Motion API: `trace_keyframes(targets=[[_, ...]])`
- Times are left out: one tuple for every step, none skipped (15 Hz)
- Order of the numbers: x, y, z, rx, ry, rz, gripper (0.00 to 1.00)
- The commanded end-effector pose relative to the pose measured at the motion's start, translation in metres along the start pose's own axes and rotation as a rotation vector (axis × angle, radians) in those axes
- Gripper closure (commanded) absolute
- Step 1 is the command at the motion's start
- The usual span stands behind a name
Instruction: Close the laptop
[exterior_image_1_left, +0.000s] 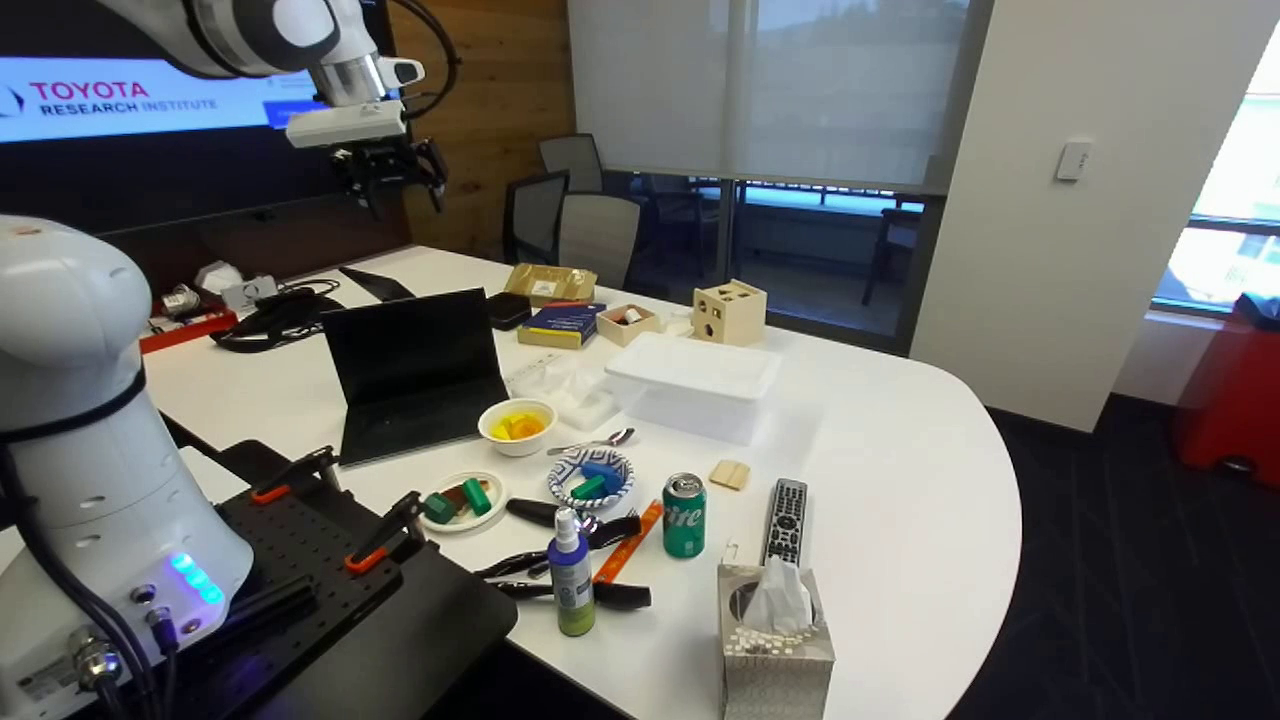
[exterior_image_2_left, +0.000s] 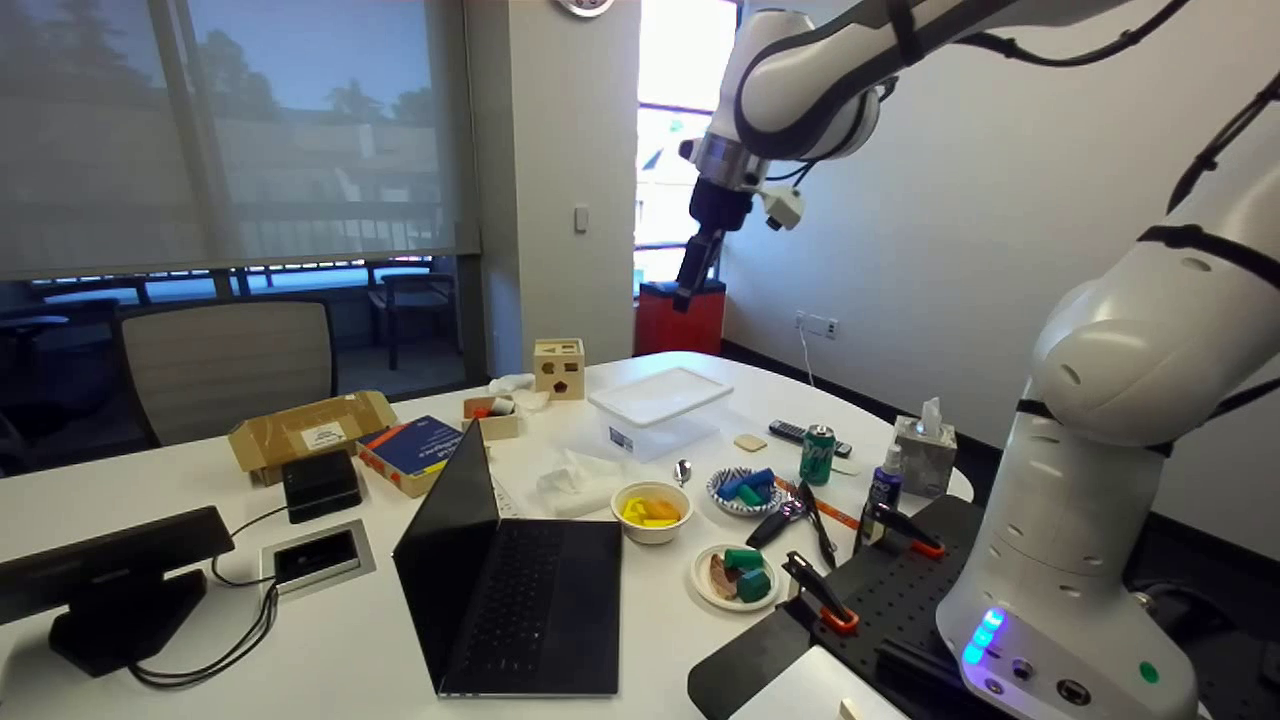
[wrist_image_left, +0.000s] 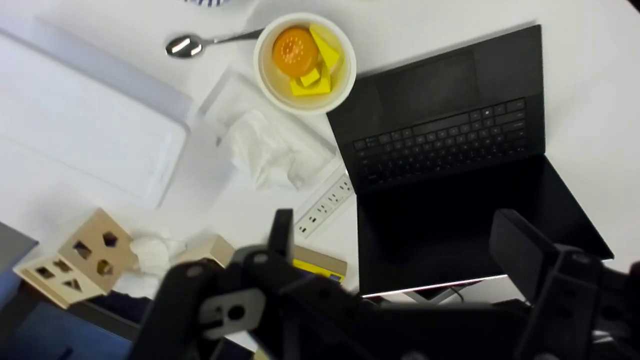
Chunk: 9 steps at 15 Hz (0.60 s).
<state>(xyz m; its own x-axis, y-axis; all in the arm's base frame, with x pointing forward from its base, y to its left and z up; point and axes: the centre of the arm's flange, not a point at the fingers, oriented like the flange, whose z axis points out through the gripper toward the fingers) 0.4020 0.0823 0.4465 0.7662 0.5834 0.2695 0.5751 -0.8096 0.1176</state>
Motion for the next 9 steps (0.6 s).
trace_keyframes(targets=[[0.085,-0.002,0.042,-0.014,0.034,-0.198,0.0],[0.103,-0.01,0.053,-0.009,0.043,-0.253,0.0],[0.122,-0.019,0.066,0.004,0.05,-0.31,0.0],[0.14,-0.027,0.079,0.023,0.058,-0.364,0.0],[0.159,-0.036,0.092,0.047,0.07,-0.417,0.0],[0.177,-0.044,0.105,0.064,0.076,-0.469,0.0],[0.195,-0.053,0.118,0.08,0.078,-0.517,0.0],[0.213,-0.062,0.131,0.088,0.074,-0.568,0.0],[0.231,-0.071,0.145,0.102,0.076,-0.618,0.0]])
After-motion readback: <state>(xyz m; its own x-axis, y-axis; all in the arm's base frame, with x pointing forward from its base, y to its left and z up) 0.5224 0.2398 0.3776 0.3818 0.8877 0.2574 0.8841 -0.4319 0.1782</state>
